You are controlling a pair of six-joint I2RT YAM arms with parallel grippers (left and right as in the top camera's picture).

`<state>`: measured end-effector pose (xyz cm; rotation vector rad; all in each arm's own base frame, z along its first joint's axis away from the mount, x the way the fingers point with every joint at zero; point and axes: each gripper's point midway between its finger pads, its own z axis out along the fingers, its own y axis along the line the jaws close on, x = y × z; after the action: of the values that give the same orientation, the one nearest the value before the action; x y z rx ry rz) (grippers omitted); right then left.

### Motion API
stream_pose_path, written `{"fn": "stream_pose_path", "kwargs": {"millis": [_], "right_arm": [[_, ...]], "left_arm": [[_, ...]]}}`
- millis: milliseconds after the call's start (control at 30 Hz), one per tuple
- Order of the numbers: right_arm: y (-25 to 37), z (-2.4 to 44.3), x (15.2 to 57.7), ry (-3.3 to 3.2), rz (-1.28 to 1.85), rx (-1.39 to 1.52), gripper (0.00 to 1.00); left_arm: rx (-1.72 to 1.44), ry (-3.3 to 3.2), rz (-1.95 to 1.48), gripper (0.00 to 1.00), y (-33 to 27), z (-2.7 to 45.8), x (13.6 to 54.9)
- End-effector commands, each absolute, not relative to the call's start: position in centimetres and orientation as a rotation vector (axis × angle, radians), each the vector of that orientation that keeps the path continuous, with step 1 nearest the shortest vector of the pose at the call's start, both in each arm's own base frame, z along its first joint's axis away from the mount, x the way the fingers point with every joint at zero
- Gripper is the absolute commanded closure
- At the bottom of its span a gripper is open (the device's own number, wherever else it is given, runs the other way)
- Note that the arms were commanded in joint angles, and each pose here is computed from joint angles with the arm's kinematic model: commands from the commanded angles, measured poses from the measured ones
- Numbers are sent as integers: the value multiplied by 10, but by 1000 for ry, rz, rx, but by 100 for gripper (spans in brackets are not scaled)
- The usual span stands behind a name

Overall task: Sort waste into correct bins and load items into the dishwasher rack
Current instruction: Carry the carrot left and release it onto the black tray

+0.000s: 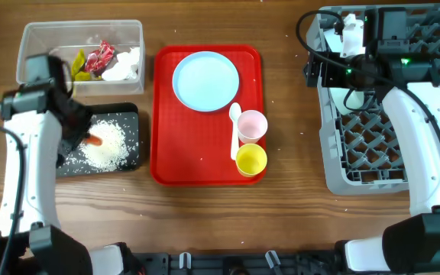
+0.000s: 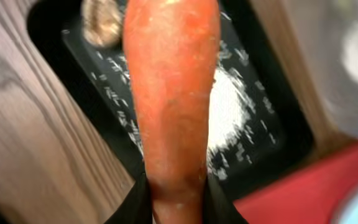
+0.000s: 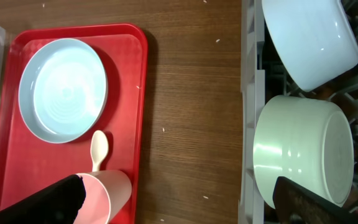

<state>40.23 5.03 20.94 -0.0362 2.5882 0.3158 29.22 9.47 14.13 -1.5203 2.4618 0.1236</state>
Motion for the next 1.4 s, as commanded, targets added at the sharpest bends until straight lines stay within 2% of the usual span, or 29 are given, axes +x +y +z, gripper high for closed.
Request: {"fn": "stream_pose_path", "kwargs": {"millis": [0, 167, 233, 667, 1000, 1100, 1167, 1200, 1267, 1333, 1367], "right_arm": [[48, 218, 404, 2563, 294, -49, 0], [48, 217, 403, 2567, 295, -49, 0], [48, 217, 403, 2569, 295, -48, 0], [48, 216, 401, 2576, 294, -48, 0], [48, 216, 401, 2576, 293, -52, 0], [48, 216, 401, 2577, 293, -52, 0], [48, 216, 401, 2575, 293, -52, 0], [48, 216, 402, 2571, 293, -52, 0], [48, 217, 403, 2568, 293, -53, 0], [49, 218, 404, 2562, 295, -53, 0], [55, 221, 406, 2544, 338, -69, 0]], "left_arm": [[-1651, 2418, 142, 87, 120, 104, 276], [-1641, 2332, 51, 86, 125, 66, 288], [-1625, 2304, 41, 82, 127, 58, 292], [-1615, 2260, 126, 75, 139, 52, 291], [-1656, 2329, 196, 74, 143, 13, 289], [-1657, 2338, 174, 60, 140, 11, 291], [-1614, 2381, 93, 58, 132, 14, 297], [-1570, 2416, 44, 52, 126, 21, 301], [-1515, 2446, -1, 40, 122, 41, 308], [-1498, 2439, -27, 32, 121, 64, 313], [-1354, 2485, -144, 28, 109, 85, 325]]}}
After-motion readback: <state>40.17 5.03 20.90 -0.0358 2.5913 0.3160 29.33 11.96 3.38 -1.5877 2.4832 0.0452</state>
